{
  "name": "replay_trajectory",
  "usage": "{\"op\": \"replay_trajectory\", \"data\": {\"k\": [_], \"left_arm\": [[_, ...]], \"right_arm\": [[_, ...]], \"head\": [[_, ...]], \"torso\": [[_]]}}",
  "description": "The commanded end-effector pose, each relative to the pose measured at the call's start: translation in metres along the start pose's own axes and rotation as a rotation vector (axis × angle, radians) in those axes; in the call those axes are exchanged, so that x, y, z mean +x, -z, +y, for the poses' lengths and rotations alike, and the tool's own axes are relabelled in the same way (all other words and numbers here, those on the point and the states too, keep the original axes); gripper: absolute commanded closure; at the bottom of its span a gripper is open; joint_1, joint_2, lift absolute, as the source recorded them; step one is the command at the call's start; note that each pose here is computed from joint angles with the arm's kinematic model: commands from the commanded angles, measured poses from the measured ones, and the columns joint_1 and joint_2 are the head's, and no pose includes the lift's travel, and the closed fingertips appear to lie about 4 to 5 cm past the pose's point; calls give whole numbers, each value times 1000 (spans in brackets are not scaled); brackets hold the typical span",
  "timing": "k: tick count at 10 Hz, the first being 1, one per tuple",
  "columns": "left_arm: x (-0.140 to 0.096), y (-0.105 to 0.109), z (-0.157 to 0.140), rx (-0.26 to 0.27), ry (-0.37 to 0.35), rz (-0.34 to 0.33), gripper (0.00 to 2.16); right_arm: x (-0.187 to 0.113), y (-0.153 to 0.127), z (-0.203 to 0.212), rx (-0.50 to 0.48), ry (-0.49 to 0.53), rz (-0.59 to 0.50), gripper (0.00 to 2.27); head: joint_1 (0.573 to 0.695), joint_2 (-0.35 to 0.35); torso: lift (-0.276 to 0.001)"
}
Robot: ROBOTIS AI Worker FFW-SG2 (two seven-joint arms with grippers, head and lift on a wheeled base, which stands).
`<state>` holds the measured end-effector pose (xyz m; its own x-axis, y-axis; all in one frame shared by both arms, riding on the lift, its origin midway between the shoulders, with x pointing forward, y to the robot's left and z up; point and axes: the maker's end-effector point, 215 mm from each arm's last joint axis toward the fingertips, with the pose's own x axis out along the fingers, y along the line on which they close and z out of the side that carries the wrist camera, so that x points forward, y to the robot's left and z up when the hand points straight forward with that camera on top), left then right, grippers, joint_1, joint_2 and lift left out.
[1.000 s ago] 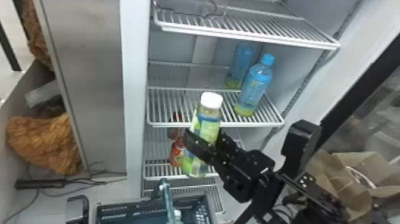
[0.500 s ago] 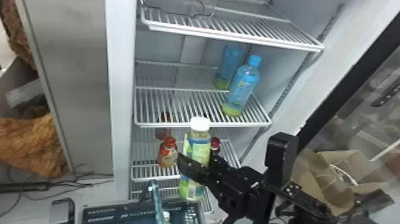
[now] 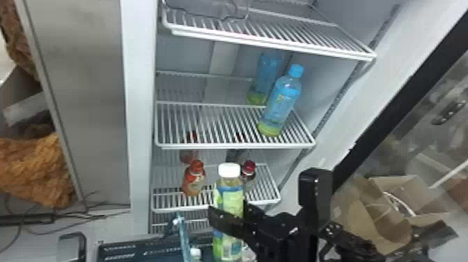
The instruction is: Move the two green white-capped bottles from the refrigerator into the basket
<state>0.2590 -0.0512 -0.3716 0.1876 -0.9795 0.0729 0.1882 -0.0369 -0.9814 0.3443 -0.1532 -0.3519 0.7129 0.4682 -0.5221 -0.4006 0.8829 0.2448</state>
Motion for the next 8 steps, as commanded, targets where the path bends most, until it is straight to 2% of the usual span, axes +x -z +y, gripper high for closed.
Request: {"op": "replay_trajectory", "data": {"k": [1,8], "left_arm": [[0,-1,0,0,0,-2,1167],[0,-1,0,0,0,-2,1167]], "right_arm": [[6,17,-1,25,-13,50,868],[22,68,33,117,-144,198,868]], "head": [[695,-350],[695,-350]], "torso": [[-4],[-4]]}}
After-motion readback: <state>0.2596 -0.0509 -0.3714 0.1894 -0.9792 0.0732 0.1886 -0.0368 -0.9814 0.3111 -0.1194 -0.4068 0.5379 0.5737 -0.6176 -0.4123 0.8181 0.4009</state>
